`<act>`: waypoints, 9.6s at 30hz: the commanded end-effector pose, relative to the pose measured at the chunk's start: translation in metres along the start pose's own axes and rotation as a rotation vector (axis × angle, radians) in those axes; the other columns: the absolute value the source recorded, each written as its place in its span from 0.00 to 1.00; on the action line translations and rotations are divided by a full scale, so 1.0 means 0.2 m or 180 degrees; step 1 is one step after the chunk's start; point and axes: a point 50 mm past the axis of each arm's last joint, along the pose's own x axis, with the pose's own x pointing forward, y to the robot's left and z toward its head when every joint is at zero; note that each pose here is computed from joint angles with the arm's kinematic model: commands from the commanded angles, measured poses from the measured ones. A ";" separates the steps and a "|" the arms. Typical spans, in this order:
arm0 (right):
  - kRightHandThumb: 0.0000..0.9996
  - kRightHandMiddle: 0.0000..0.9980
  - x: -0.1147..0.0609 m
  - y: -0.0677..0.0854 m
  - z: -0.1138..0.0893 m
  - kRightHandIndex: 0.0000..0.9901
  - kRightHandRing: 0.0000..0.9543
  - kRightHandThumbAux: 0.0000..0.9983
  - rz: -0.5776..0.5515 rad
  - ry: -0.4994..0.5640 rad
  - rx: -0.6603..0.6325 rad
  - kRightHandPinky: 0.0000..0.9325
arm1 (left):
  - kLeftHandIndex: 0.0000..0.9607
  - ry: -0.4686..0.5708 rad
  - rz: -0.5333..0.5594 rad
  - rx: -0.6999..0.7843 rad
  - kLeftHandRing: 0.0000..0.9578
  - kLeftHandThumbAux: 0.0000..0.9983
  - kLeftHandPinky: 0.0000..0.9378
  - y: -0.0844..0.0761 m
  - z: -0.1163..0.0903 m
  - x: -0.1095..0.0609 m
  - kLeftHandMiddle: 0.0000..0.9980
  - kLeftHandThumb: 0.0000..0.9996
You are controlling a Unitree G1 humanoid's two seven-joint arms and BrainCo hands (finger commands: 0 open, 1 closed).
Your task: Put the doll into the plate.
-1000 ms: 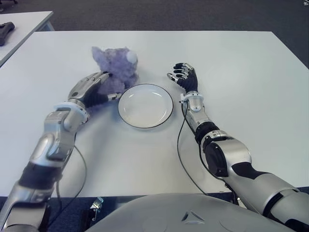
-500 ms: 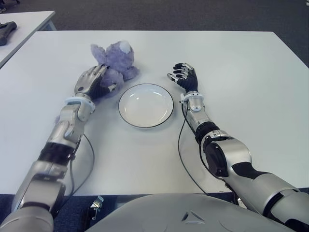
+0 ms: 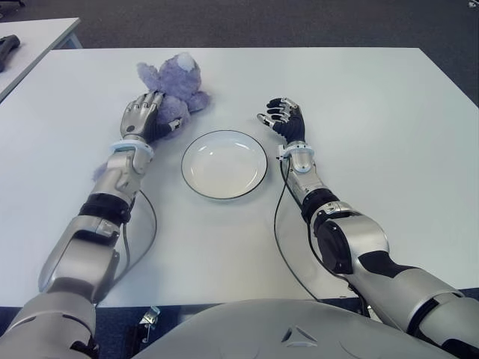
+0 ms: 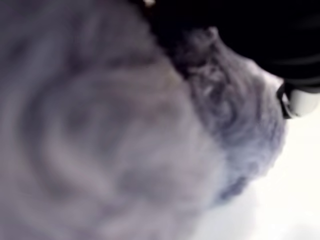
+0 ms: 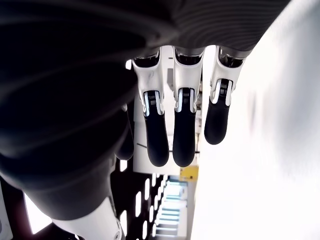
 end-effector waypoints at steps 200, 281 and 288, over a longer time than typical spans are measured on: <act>0.69 0.37 -0.35 -0.03 -0.46 0.42 0.38 0.74 -0.0104 0.1323 -0.0070 0.37 | 0.46 -0.1581 0.0738 -0.0300 0.86 0.69 0.85 0.61 0.66 -0.39 0.83 0.75; 0.69 0.38 -0.36 -0.05 -0.46 0.42 0.39 0.74 -0.0113 0.1269 -0.0124 0.38 | 0.46 -0.0451 0.0060 -0.1928 0.89 0.69 0.90 -0.11 0.59 -0.67 0.84 0.75; 0.69 0.38 -0.36 -0.05 -0.46 0.42 0.40 0.74 -0.0105 0.1259 -0.0159 0.39 | 0.46 -0.0396 -0.0065 -0.2022 0.89 0.70 0.91 -0.12 0.61 -0.71 0.85 0.75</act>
